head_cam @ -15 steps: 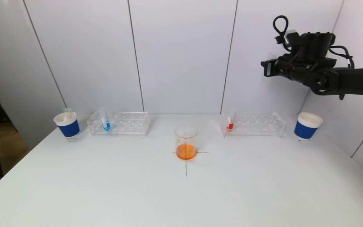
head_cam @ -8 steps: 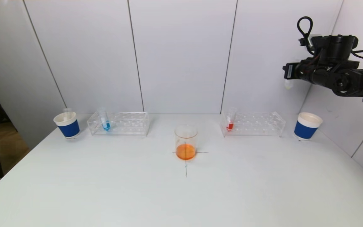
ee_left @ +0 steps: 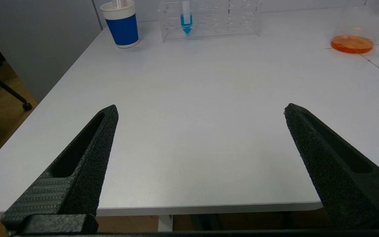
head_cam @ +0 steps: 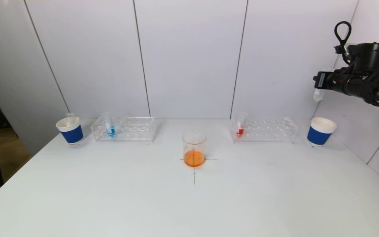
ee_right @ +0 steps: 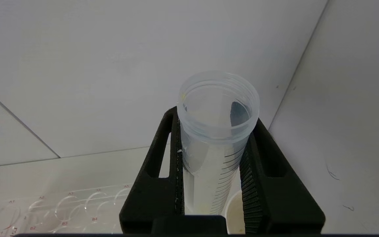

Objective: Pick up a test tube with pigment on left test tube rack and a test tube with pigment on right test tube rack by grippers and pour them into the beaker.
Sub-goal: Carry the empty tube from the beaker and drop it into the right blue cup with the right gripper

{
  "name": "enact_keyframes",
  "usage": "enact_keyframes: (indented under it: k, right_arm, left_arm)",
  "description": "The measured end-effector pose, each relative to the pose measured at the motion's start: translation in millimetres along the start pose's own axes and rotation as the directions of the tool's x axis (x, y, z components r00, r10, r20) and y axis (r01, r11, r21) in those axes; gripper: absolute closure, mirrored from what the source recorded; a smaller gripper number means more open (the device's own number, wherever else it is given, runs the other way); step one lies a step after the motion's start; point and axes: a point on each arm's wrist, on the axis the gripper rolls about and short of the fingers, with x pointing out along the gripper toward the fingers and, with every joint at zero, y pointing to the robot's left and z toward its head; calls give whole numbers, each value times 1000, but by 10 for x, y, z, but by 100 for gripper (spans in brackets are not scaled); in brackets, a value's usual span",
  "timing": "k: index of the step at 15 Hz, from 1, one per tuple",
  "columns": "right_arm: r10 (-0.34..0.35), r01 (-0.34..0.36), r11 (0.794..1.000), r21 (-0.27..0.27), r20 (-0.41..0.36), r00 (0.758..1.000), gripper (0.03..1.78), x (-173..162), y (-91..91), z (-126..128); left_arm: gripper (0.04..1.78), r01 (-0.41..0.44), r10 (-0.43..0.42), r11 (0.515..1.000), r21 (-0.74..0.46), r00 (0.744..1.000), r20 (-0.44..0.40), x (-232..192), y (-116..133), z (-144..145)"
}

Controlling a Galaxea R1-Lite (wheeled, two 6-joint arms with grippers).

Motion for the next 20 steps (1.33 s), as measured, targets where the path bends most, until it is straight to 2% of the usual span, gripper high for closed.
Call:
enact_keyframes:
  k: [7, 10, 12, 20]
  right_arm:
    - [-74, 76, 997, 23, -57, 996, 127, 3, -358, -190]
    - [-86, 88, 996, 28, -55, 995, 127, 47, -473, -306]
    - [-91, 93, 995, 29, -45, 995, 127, 93, -511, -394]
    - [-93, 98, 995, 32, -120, 988, 127, 220, -541, -758]
  left_arm:
    - [6, 0, 0, 1000, 0, 1000, 0, 0, 0, 0]
    - [6, 0, 0, 1000, 0, 1000, 0, 0, 0, 0]
    - [6, 0, 0, 1000, 0, 1000, 0, 0, 0, 0]
    - [6, 0, 0, 1000, 0, 1000, 0, 0, 0, 0]
